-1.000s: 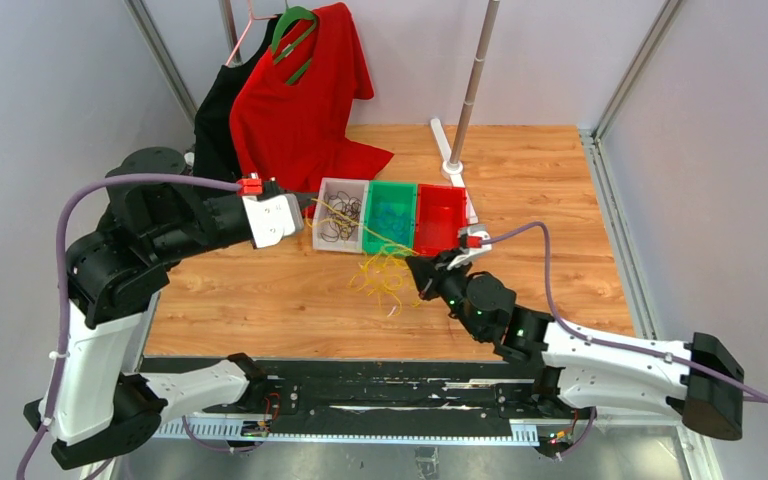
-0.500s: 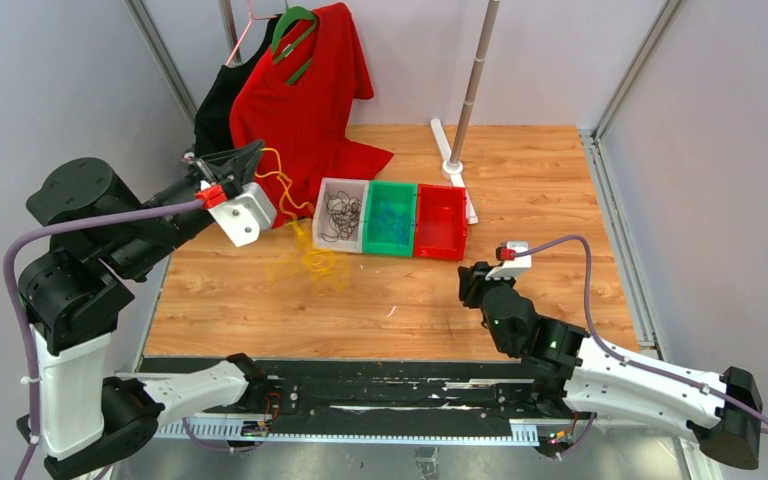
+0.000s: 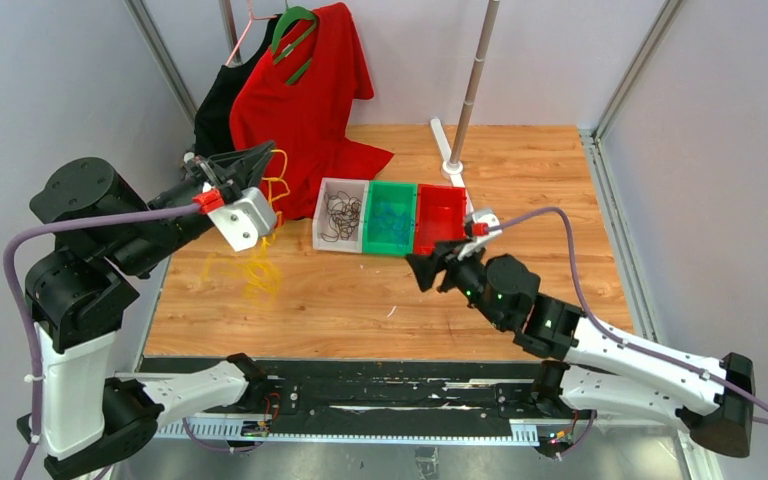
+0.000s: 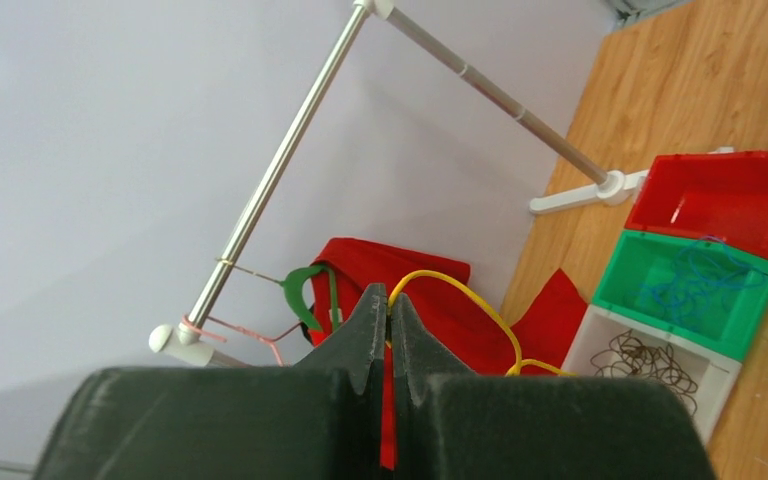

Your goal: Untangle the cables

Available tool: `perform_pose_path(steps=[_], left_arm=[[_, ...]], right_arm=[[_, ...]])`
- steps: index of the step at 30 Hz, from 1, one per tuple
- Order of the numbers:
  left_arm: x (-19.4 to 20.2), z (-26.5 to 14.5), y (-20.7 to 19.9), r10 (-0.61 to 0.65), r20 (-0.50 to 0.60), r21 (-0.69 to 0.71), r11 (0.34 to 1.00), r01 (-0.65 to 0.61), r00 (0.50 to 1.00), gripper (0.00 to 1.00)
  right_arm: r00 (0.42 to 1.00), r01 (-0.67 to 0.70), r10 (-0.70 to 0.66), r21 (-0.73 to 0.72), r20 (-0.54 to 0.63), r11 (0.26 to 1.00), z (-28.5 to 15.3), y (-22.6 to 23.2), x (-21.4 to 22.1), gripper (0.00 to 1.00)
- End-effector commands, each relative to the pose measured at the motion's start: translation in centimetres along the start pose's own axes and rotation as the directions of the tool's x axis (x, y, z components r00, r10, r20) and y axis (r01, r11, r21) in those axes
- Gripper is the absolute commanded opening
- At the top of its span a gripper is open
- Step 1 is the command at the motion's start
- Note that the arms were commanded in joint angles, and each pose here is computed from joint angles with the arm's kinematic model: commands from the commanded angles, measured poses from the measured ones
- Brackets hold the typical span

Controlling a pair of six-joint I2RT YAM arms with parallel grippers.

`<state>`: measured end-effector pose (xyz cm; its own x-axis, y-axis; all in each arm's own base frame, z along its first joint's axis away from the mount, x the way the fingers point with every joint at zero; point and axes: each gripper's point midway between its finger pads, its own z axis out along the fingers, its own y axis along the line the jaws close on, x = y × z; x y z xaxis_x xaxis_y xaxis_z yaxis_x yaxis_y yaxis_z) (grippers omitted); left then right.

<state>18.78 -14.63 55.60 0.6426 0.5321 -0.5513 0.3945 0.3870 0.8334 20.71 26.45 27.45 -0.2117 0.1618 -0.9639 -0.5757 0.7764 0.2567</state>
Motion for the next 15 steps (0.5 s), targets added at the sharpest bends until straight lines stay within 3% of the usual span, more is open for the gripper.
perform_pose_path(steps=[1,9,15], left_arm=[[-1.4,-0.6,-1.0,0.018,0.089,0.03,0.999,-0.021,0.996,0.0],[-2.2,0.0,-2.6,-0.017,0.147,0.1,0.995,0.002,0.989,0.0],[-3.0,1.3,-3.5,-0.093,0.185,0.166,0.984,0.062,0.978,0.0]], right_arm=[[0.989,0.105,-0.047,-0.435,0.143,0.894,0.3,10.7,-7.3,0.67],[0.981,0.167,-0.061,-0.65,0.182,0.742,1.3,17.3,-9.9,0.7],[0.977,0.189,-0.086,-0.61,0.194,0.77,3.6,17.5,-9.8,0.71]])
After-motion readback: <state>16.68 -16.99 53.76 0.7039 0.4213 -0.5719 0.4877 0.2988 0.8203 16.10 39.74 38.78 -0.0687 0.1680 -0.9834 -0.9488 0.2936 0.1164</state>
